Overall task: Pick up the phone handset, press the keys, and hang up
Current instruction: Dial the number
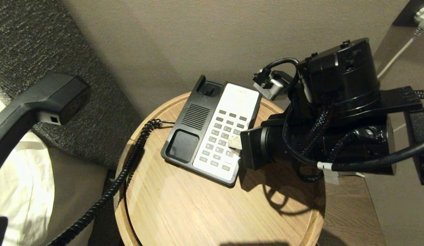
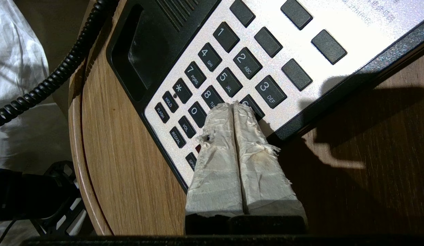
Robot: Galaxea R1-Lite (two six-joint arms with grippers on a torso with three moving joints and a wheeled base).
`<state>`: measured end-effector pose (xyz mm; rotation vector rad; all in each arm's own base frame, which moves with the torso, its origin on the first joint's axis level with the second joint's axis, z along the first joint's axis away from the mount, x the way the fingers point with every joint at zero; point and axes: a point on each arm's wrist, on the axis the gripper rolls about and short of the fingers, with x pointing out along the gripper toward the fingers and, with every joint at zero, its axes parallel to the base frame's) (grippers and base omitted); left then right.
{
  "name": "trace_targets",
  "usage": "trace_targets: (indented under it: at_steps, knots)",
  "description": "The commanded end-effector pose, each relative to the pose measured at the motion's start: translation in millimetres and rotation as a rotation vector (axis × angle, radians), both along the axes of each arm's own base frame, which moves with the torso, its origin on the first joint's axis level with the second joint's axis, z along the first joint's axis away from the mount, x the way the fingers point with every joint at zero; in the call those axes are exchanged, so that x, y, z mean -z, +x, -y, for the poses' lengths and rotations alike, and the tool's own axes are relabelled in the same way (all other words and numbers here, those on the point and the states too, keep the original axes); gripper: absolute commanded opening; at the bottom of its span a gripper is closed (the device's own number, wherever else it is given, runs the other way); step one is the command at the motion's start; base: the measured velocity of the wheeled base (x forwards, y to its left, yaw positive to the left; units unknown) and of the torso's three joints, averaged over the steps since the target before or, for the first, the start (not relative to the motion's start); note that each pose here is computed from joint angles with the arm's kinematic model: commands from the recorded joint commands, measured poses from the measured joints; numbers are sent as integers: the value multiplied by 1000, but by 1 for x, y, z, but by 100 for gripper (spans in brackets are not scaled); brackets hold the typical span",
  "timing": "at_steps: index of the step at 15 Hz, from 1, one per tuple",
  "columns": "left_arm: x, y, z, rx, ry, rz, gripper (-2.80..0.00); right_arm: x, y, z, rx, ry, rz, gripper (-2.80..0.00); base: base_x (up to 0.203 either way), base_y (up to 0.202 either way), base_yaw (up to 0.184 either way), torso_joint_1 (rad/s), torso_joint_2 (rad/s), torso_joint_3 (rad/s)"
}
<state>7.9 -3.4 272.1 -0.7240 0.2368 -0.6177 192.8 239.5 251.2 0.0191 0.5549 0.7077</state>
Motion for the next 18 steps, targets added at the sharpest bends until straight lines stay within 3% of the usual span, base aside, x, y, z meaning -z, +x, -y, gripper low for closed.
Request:
trace_targets:
  at_steps: [1, 18]
  knots:
    - [2, -1, -1, -1, -4, -3, -280, 1, 0, 0, 2, -7, -4, -280, 0, 0, 0, 0, 0, 0]
    - [3, -3, -3, 4, -9, 1, -280, 23, -1, 2, 6, -85, -31, -280, 0, 0, 0, 0, 0, 0]
